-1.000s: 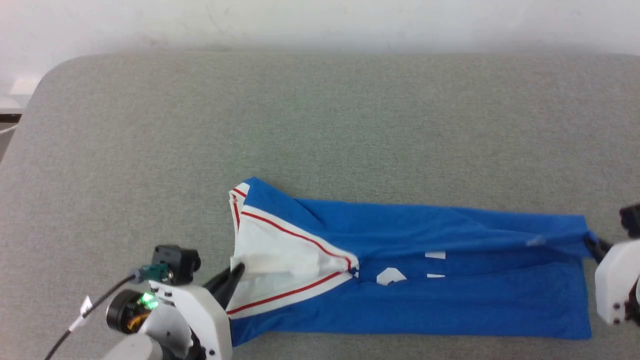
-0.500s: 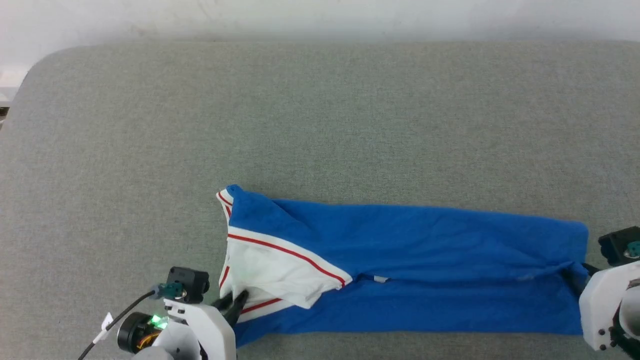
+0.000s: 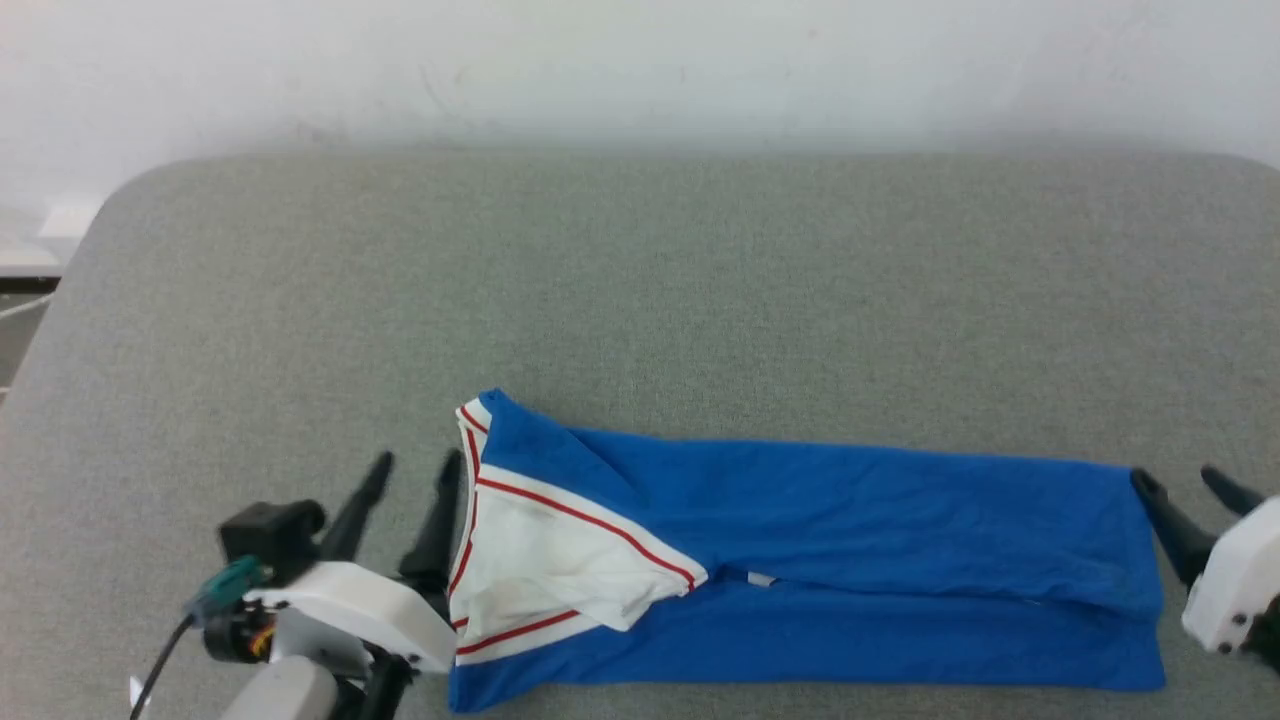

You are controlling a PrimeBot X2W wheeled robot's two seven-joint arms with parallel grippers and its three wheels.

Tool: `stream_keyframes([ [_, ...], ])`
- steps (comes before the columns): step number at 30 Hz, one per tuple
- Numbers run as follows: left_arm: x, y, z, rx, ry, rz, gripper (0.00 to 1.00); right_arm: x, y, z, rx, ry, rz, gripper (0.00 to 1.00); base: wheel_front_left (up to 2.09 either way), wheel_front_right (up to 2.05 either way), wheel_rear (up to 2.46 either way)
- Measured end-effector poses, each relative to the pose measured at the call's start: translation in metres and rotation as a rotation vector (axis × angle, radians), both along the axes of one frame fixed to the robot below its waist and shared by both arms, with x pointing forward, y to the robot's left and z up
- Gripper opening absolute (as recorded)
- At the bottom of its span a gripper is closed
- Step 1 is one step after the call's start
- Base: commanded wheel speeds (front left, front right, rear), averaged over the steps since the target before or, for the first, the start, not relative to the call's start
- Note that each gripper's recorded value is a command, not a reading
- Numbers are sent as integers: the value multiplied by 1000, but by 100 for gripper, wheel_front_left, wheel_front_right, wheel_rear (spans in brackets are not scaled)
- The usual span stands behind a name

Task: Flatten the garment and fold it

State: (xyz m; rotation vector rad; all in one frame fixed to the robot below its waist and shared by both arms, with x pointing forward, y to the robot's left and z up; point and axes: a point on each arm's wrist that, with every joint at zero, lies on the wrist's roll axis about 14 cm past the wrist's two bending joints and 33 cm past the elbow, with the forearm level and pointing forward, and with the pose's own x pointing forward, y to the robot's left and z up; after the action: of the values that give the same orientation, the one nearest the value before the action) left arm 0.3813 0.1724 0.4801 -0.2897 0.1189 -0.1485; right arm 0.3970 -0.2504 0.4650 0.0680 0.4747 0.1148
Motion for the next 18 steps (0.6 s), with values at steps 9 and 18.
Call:
stream_keyframes([
  [9,-5,38,73,-74,-280,242,100,-27,-3,-31,92,67,-180,100,0,0,0],
  [18,-17,58,82,144,-354,298,100,-46,-11,-82,132,232,-345,100,0,0,0],
])
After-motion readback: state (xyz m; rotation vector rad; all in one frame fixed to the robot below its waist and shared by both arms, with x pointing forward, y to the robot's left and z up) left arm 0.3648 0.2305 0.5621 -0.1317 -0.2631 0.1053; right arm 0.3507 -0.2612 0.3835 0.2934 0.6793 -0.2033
